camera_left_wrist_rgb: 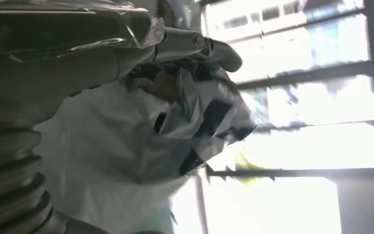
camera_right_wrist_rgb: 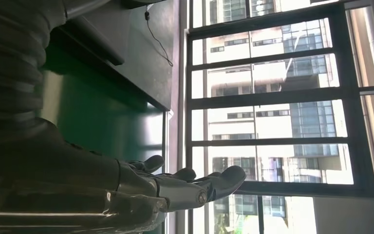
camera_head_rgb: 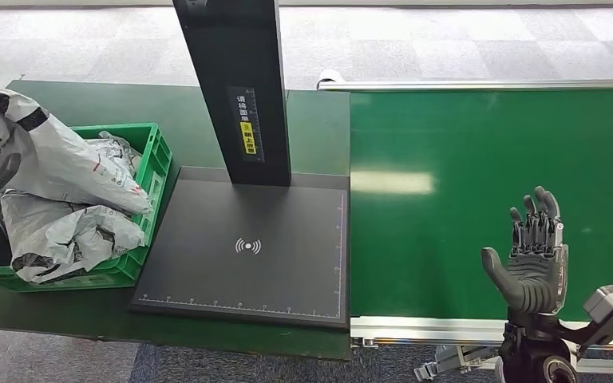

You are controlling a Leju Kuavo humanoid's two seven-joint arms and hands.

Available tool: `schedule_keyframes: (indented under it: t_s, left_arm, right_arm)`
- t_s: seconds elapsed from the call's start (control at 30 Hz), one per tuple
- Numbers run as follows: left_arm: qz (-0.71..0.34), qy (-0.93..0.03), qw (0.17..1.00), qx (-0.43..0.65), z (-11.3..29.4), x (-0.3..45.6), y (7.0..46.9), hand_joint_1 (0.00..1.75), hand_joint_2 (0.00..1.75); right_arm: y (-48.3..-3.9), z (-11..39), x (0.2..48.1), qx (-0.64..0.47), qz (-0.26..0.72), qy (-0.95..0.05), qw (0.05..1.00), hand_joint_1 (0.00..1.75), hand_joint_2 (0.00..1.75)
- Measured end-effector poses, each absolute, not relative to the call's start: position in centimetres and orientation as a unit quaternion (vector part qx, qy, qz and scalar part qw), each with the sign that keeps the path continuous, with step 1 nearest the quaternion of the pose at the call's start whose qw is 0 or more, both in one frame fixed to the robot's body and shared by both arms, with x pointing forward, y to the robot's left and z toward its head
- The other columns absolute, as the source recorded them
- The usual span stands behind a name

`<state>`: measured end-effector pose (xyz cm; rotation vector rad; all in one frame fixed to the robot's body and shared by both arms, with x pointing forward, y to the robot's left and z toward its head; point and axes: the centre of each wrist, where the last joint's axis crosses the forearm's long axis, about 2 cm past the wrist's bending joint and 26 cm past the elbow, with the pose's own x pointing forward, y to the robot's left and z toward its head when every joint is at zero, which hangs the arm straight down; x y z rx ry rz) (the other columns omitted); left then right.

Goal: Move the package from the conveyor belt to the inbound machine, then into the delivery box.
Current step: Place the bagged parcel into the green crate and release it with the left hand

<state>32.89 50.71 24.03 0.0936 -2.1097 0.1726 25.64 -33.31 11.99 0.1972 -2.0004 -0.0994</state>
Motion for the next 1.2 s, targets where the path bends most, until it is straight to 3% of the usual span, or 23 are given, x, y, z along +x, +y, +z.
schedule_keyframes:
  t_s: [0.1,0.3,0.37,0.5,0.8,1.0,1.2]
  left_arm:
    - [0.115,-0.892,0.430,-0.076,23.1,31.4,48.9,0.00,1.75]
    - [0.117,-0.900,0.412,-0.081,22.6,30.7,48.0,0.00,1.75]
    - [0.109,-0.915,0.384,-0.060,23.0,30.5,47.5,0.00,1.75]
    - [0.067,-0.969,0.213,0.102,26.7,28.0,42.7,0.00,1.75]
    - [0.047,-0.977,0.147,0.148,28.6,26.7,40.9,0.00,1.75]
    - [0.010,-0.983,0.158,0.095,28.2,26.1,38.7,0.00,1.75]
    - [-0.056,-0.946,0.316,-0.044,22.4,26.3,32.2,0.00,1.75]
  right_arm:
    - [-33.2,11.7,25.2,0.085,-0.042,-0.836,0.540,0.00,1.75]
    - [-33.1,11.4,24.8,0.086,-0.044,-0.833,0.544,0.00,1.75]
    - [-32.9,11.4,24.7,0.086,-0.044,-0.833,0.545,0.00,1.75]
    - [-31.5,10.8,22.9,0.090,-0.051,-0.827,0.553,0.00,1.75]
    - [-31.3,10.8,22.8,0.093,-0.056,-0.828,0.550,0.00,1.75]
    - [-31.2,11.0,23.2,0.094,-0.049,-0.830,0.548,0.00,1.75]
    - [-29.1,11.0,24.3,0.108,-0.003,-0.825,0.555,0.00,1.75]
